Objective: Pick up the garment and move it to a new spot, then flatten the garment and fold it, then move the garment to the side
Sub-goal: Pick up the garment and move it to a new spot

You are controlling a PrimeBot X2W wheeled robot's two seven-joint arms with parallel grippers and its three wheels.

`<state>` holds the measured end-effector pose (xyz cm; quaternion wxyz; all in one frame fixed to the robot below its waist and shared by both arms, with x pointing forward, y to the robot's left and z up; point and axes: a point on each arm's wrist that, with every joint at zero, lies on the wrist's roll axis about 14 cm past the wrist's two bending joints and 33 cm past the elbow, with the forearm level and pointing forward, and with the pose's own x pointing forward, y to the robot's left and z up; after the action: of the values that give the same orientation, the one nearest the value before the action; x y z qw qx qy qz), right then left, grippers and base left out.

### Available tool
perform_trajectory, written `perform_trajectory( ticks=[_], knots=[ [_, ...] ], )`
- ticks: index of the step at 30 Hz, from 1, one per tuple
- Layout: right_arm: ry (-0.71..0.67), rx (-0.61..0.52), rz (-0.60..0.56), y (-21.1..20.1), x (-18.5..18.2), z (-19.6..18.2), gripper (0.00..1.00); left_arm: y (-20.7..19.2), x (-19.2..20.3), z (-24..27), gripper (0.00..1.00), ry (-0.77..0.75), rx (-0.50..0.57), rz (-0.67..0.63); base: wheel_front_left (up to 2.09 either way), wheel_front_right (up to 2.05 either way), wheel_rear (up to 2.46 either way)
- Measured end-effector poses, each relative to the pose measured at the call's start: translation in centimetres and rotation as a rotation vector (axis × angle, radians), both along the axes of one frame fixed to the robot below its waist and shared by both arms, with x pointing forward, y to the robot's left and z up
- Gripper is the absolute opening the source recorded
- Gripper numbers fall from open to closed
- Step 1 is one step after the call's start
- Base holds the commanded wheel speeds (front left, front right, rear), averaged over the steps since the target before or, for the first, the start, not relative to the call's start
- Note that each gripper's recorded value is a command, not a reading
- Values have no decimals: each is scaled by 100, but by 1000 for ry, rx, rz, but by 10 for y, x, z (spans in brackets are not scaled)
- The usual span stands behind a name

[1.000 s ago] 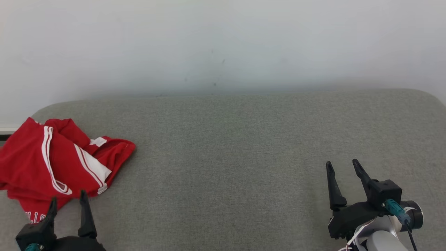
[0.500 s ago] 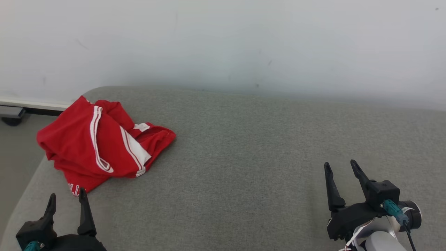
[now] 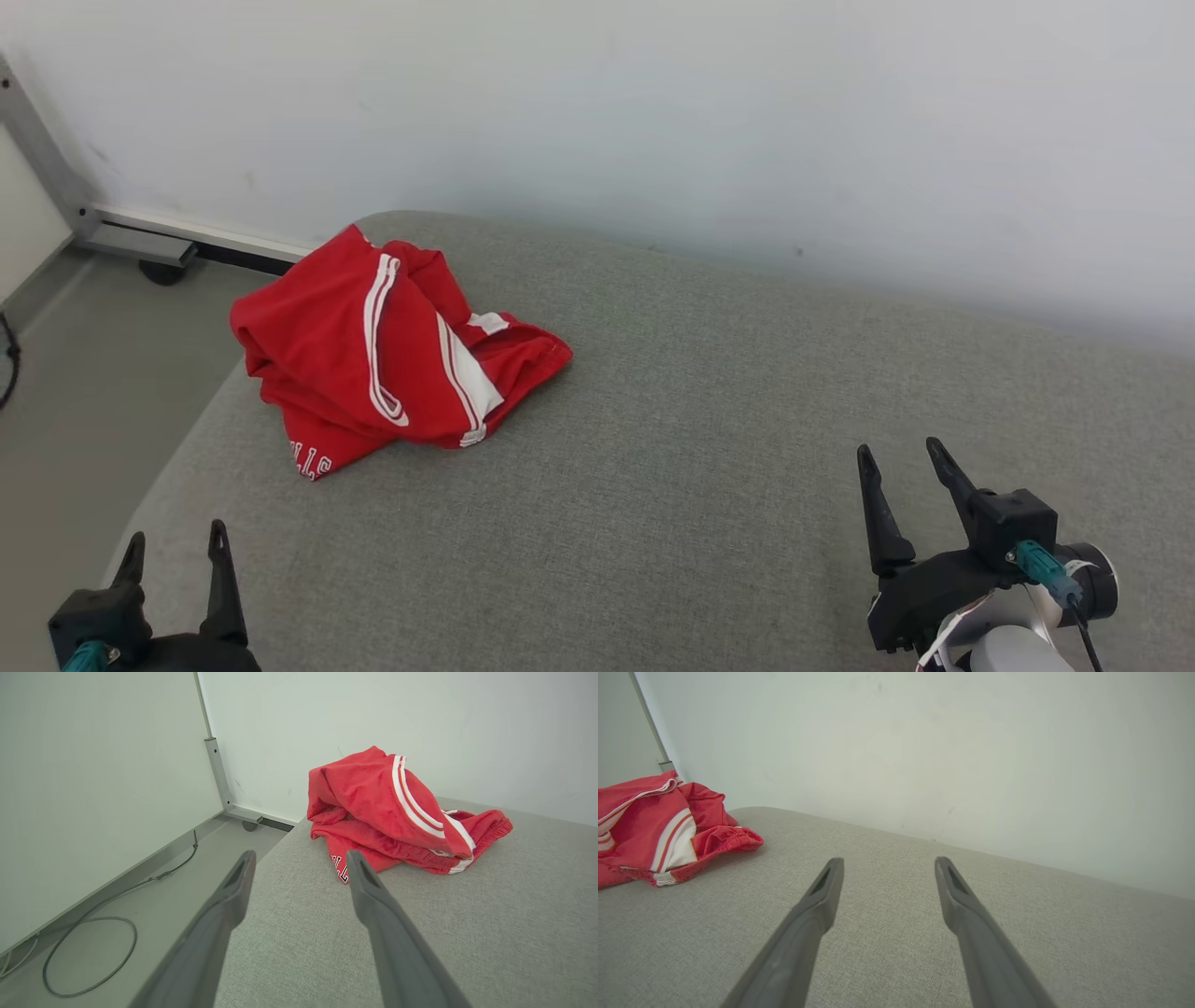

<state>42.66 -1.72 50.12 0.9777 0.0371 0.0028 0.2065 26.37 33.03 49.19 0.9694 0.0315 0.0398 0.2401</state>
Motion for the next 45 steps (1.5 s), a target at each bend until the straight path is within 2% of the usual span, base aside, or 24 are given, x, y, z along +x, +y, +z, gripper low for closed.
perform_trajectory(
  ticks=[11,18,24,30,36,45],
  knots=[
    [1,4,70,26,-4,2,100,14,-18,2,100,26,8,37,0,0,0],
    [8,6,85,30,-7,0,100,16,-7,3,100,45,-14,-18,0,0,0],
    [19,-7,57,18,-4,-4,100,24,37,34,100,29,26,-106,0,0,0],
    [36,-37,22,-1,0,-12,100,33,79,40,100,77,-50,-167,0,0,0],
    [-2,-58,-9,-19,16,-1,100,53,121,60,100,101,-119,-166,0,0,0],
    [2,-82,-52,-38,33,-3,100,43,168,19,100,319,-239,-193,0,0,0]
  ],
)
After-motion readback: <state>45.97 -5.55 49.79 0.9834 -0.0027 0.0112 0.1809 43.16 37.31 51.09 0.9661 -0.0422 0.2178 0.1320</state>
